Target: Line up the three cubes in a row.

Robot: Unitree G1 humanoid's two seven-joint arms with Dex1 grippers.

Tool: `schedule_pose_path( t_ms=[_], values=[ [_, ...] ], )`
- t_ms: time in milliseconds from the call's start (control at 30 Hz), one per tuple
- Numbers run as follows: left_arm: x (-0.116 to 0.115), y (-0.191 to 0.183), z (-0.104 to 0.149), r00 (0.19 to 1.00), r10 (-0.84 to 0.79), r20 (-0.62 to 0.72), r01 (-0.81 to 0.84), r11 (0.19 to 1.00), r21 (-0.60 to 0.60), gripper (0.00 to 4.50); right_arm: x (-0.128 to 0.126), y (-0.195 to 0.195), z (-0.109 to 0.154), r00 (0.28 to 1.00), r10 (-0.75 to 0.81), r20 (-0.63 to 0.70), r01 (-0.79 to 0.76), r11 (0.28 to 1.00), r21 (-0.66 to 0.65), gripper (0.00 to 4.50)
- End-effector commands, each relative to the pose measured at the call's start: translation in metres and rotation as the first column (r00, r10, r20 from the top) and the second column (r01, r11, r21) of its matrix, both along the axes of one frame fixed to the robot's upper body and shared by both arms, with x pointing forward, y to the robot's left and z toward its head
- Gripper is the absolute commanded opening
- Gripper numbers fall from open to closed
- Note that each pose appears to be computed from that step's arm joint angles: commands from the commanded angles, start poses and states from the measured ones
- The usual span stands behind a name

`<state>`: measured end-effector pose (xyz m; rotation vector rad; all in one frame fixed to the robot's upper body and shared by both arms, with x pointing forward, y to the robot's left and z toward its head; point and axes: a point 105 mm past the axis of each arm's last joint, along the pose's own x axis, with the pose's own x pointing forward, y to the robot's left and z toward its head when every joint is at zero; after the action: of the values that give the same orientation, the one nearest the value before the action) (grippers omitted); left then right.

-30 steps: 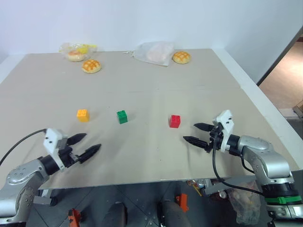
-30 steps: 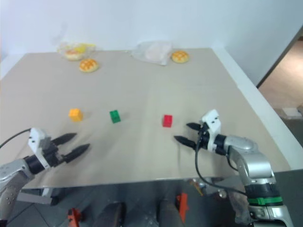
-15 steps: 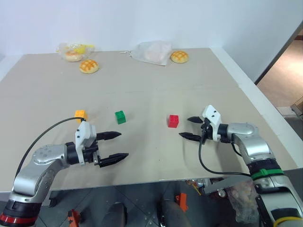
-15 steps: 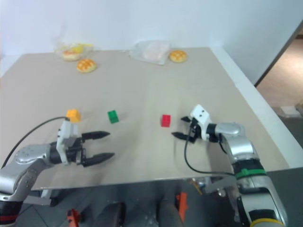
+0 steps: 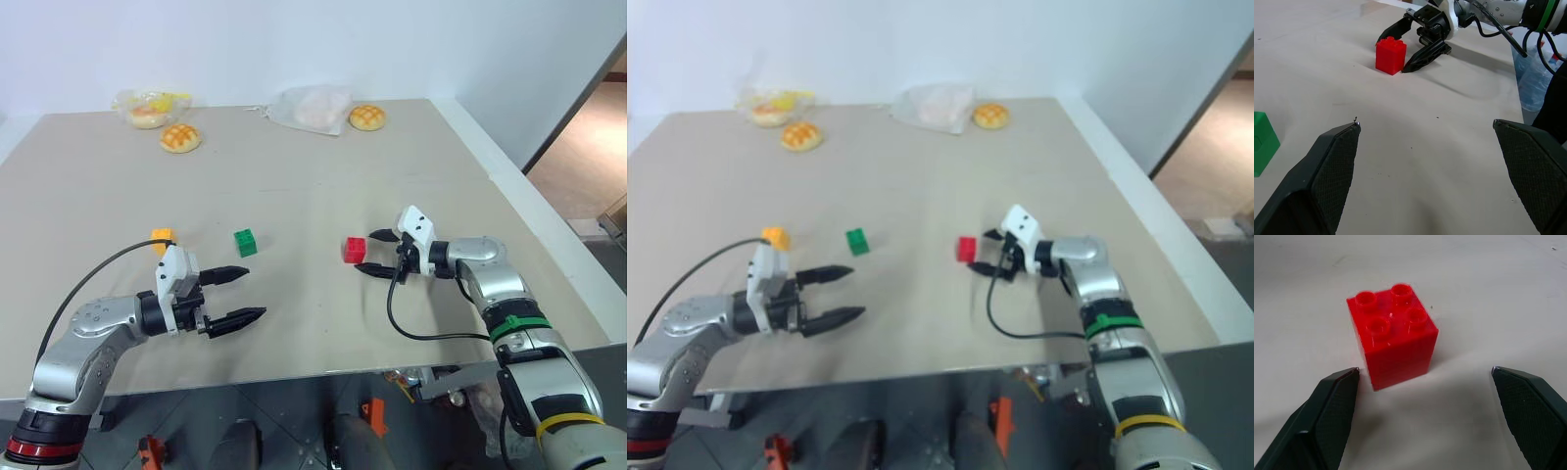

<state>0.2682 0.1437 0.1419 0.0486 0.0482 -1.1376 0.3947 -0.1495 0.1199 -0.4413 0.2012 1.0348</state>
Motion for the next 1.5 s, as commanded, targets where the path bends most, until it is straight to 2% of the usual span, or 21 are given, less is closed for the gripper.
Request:
schedule_pose_path(
  t_ms=[33, 167, 200, 233, 500, 700, 833, 967, 1067, 1267, 1500],
  values=[
    [-0.002, 0.001, 0.009, 0.999, 0.005, 0.033, -0.005, 1.0, -0.021, 4.49, 0.003, 0.007, 0.014, 0.998, 0.035, 0.045, -0.035, 0.999, 0.004, 4.5],
    [-0.002, 0.002, 0.007, 1.0, 0.017, 0.026, -0.017, 1.0, -0.013, 4.49, 0.002, 0.012, 0.013, 0.998, 0.062, 0.033, -0.063, 0.998, 0.017, 4.5],
    [-0.002, 0.003, 0.006, 0.999, 0.021, 0.024, -0.021, 1.0, -0.014, 4.5, 0.001, 0.013, 0.012, 0.997, 0.069, 0.029, -0.069, 0.997, 0.021, 4.1],
    [-0.002, 0.003, 0.006, 0.999, 0.024, 0.022, -0.023, 1.0, -0.015, 4.5, 0.001, 0.014, 0.011, 0.997, 0.073, 0.027, -0.073, 0.997, 0.023, 3.95],
    [0.001, 0.007, 0.003, 0.999, 0.048, 0.011, -0.048, 0.999, -0.011, 4.5, -0.006, 0.014, 0.011, 0.994, 0.107, -0.003, -0.107, 0.993, 0.058, 1.24],
    [0.002, 0.017, -0.004, 0.998, 0.06, -0.027, -0.06, 0.998, -0.002, 4.5, -0.016, 0.016, 0.004, 0.989, 0.142, -0.045, -0.14, 0.989, 0.043, 1.22],
    [0.003, 0.024, -0.005, 0.997, 0.059, -0.049, -0.059, 0.998, -0.001, 4.5, -0.044, 0.033, 0.009, 0.95, 0.301, -0.077, -0.297, 0.953, 0.062, 1.22],
    [0.005, 0.026, -0.004, 0.997, 0.062, -0.055, -0.062, 0.998, -0.002, 4.5, -0.063, 0.048, 0.019, 0.909, 0.415, -0.05, -0.412, 0.91, 0.052, 1.22],
    [0.006, 0.024, -0.003, 0.997, 0.054, -0.058, -0.055, 0.998, -0.006, 4.5, -0.064, 0.05, 0.018, 0.899, 0.436, -0.045, -0.435, 0.9, 0.034, 1.22],
    [0.003, 0.023, -0.002, 0.997, 0.052, -0.058, -0.053, 0.999, -0.002, 4.5, -0.063, 0.045, -0.002, 0.872, 0.481, -0.096, -0.486, 0.873, -0.04, 1.22],
    [-0.004, 0.024, -0.003, 0.996, 0.065, -0.067, -0.065, 0.998, 0.004, 4.5, -0.047, 0.018, -0.013, 0.891, 0.438, -0.123, -0.453, 0.879, -0.15, 1.22]
  ],
)
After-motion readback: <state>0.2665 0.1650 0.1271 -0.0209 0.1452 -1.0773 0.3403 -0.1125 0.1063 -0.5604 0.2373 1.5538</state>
